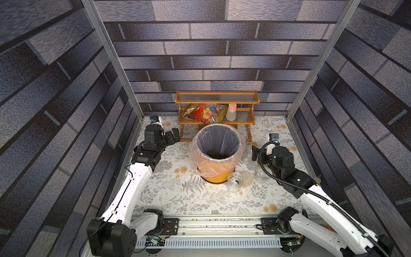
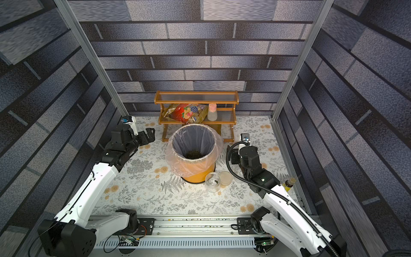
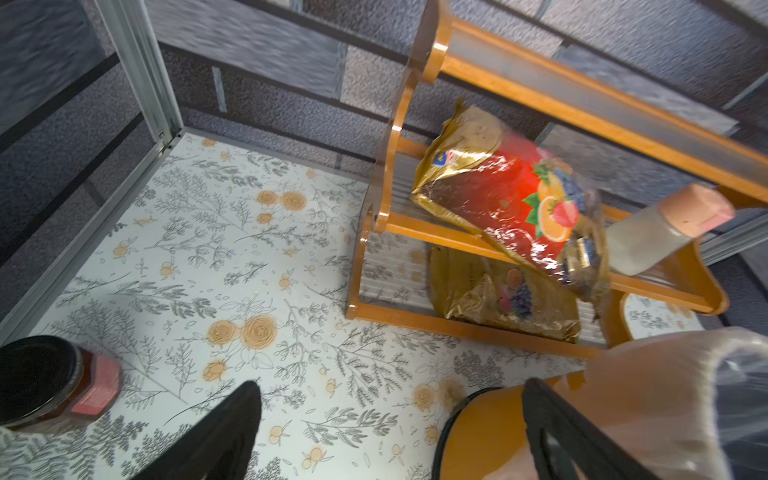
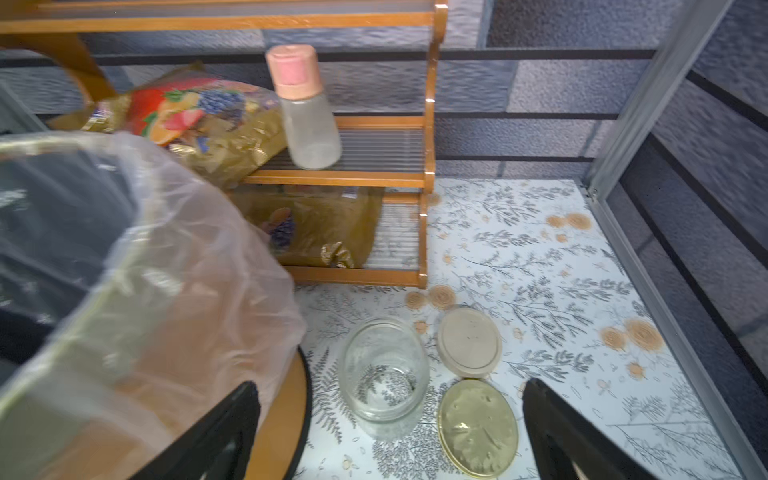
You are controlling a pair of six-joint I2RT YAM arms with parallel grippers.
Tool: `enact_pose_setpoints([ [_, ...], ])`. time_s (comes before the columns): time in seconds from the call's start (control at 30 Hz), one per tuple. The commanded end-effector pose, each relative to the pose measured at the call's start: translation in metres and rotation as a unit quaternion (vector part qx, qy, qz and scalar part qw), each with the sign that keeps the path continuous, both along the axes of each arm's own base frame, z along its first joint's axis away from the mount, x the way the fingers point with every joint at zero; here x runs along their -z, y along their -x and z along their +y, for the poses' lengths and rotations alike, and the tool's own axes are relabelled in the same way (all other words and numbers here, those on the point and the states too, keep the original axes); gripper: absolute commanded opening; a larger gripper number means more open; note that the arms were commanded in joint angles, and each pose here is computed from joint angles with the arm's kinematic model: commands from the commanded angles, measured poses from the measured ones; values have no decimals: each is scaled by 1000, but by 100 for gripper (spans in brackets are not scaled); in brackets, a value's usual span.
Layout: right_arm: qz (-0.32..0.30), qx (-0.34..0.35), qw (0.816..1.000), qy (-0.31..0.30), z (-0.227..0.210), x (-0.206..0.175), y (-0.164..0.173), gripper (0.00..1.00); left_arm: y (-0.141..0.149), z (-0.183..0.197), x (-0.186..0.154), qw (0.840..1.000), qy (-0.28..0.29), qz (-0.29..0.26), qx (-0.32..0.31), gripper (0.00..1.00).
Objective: Empty moldy tea leaves from jars
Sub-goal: Reset both arms
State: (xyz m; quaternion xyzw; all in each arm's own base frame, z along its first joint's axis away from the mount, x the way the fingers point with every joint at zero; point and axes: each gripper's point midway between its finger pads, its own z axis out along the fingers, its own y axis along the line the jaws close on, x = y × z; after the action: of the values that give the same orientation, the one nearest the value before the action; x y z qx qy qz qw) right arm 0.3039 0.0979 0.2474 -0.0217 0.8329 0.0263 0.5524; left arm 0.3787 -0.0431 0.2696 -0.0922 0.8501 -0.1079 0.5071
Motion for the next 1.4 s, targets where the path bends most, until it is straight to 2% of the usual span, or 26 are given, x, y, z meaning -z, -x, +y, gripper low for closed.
enact_pose_setpoints([
  [0.0,-23,75,997,0,-30,2,-19,100,-12,21,22,998,-45,21,-30,100],
  [0.13,-27,158,987,-8,-72,22,-37,100,-21,46,58,995,-66,41,-62,100],
  [0.3,-17,216,976,2,-113,60,-52,100,-29,68,95,992,-92,43,-80,100],
  [0.5,-15,216,975,43,-127,99,-68,100,-42,76,139,993,-91,38,-60,100],
  [0.63,-23,200,977,67,-125,122,-74,100,-57,69,135,995,-89,16,-29,100],
  [0.73,-52,183,980,57,-120,135,-74,100,-61,70,136,995,-97,18,-24,100],
  [0.87,-56,166,983,53,-116,136,-72,100,-54,65,147,991,-118,60,8,100],
  [1.03,-63,155,985,49,-113,136,-69,100,-41,64,172,993,-109,54,3,100],
  [1.17,-51,110,992,39,-100,151,-81,100,-36,70,177,990,-140,8,-29,100],
  [1.2,-65,115,990,39,-102,148,-83,100,-31,70,175,990,-140,-8,-32,100],
  [1.23,-34,117,992,37,-105,155,-79,100,-27,71,172,989,-140,-30,-38,100],
  [1.37,-30,125,991,28,-110,156,-82,100,-18,68,179,985,-155,-54,-47,100],
])
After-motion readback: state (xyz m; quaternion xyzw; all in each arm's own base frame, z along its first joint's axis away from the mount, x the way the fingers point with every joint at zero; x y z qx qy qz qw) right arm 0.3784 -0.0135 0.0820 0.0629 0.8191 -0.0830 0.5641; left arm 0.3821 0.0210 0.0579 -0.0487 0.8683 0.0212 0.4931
